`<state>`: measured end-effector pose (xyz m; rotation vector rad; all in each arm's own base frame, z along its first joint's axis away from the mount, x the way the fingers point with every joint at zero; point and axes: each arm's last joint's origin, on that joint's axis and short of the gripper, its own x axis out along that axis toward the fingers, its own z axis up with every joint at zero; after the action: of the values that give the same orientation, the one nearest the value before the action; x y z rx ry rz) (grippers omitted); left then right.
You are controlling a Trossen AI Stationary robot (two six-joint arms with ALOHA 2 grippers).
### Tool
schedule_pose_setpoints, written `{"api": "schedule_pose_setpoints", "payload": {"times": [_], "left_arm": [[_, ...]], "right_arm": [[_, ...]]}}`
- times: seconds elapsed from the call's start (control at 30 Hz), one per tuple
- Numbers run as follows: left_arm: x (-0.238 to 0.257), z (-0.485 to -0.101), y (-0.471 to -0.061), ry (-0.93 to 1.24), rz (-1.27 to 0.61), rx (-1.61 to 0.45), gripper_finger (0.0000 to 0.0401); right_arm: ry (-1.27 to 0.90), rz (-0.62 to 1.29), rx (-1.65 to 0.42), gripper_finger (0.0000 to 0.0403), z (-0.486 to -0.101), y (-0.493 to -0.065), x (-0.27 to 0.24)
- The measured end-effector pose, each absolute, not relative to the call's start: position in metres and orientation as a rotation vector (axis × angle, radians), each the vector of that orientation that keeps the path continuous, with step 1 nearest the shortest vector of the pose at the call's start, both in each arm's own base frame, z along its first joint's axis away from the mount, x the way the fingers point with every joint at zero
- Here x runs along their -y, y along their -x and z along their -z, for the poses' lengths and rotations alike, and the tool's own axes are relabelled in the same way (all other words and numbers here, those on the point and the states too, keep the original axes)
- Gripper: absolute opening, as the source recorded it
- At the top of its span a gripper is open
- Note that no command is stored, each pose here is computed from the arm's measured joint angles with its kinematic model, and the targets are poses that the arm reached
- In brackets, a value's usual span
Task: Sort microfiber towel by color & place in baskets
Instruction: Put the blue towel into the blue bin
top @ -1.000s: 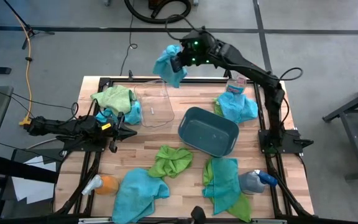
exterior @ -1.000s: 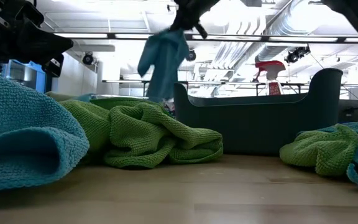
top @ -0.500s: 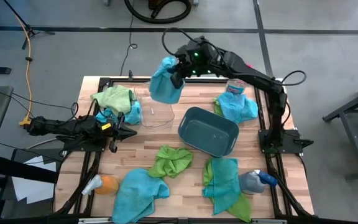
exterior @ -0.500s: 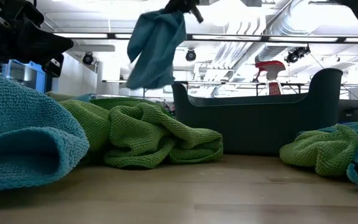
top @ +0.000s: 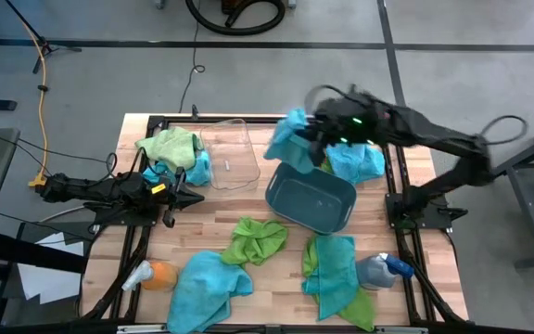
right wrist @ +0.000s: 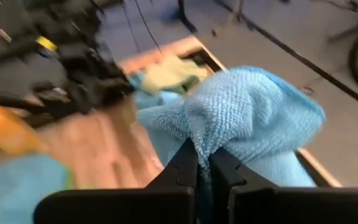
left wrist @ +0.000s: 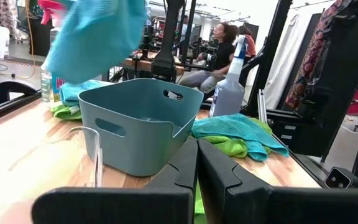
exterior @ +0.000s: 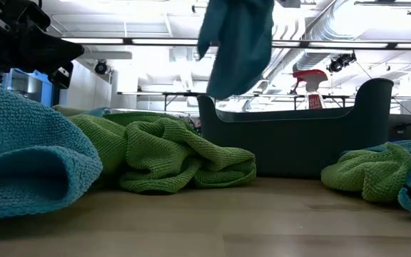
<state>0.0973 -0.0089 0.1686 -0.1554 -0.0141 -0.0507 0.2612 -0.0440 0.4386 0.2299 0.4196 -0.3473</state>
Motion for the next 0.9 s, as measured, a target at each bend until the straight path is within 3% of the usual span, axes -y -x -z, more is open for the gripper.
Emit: {"api": "schedule_pose_setpoints", "payload": {"times": [0.33, 0.9], "left_arm": [[0.009, -0.169, -0.097, 0.155, 0.051, 0.014, 0.0000], [0.009, -0.169, -0.097, 0.155, 0.051, 0.014, 0.0000]], "right_arm": [[-0.309, 0.254, -0.081, 0.0000, -0.424, -0.196, 0.022], [-0.362, 0.064, -0.149, 0.0000, -0.418, -0.208, 0.005]]}}
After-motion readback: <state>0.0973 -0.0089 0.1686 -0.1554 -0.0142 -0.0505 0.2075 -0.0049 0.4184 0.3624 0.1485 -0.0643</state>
